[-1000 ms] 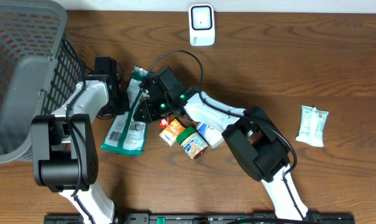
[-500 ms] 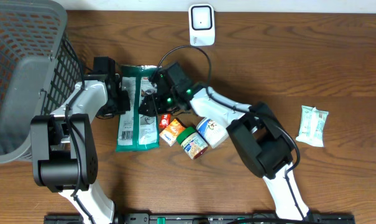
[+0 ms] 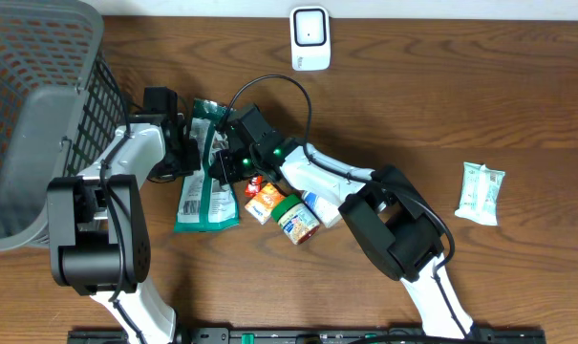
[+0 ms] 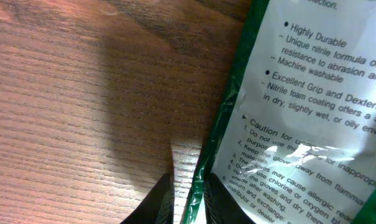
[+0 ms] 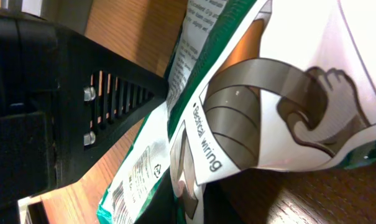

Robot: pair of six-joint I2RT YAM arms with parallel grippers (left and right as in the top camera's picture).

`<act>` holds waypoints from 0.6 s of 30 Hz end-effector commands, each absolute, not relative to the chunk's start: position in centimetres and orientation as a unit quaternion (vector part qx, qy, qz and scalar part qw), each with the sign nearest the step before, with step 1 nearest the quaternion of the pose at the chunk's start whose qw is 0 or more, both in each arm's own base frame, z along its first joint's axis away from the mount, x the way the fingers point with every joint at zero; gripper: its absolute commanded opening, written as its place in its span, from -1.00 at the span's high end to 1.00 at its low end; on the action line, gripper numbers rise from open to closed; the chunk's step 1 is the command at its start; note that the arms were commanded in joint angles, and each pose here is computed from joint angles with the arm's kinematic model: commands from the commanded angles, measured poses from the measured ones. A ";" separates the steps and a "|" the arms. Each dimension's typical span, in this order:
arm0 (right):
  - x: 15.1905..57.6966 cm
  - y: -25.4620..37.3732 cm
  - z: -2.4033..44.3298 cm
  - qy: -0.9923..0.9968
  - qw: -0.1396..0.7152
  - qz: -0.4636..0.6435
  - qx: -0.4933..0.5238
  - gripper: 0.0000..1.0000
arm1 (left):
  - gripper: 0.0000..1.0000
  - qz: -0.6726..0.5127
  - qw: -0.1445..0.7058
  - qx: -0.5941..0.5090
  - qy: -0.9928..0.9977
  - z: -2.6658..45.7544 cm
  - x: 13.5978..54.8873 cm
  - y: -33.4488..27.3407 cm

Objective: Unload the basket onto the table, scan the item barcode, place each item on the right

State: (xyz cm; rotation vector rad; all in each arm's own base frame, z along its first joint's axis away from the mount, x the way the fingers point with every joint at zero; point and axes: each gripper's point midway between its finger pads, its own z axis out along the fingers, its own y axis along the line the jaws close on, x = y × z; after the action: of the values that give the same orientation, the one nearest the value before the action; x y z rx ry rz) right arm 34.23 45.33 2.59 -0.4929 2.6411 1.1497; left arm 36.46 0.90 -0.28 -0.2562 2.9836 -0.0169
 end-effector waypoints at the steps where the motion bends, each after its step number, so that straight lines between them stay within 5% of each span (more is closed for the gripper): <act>1: 33.9 45.2 1.1 0.899 0.105 0.382 -0.185 0.98 | 0.63 -0.024 0.049 -0.087 0.995 -1.8 36.0 0.1; 11: 34.6 40.6 8.3 0.871 0.090 0.425 -0.229 0.98 | 0.46 -0.043 0.228 -0.109 0.967 10.7 41.8 0.2; 18: 33.1 35.3 15.8 0.854 0.097 0.436 -0.268 0.98 | 0.13 -0.052 0.339 -0.103 0.934 19.3 41.7 0.2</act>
State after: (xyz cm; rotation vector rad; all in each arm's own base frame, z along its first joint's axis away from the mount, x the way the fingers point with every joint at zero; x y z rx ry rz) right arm 33.95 35.96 10.25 -0.6180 2.7097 1.2184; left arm 41.82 0.21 16.97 -0.2593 2.4889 -0.1268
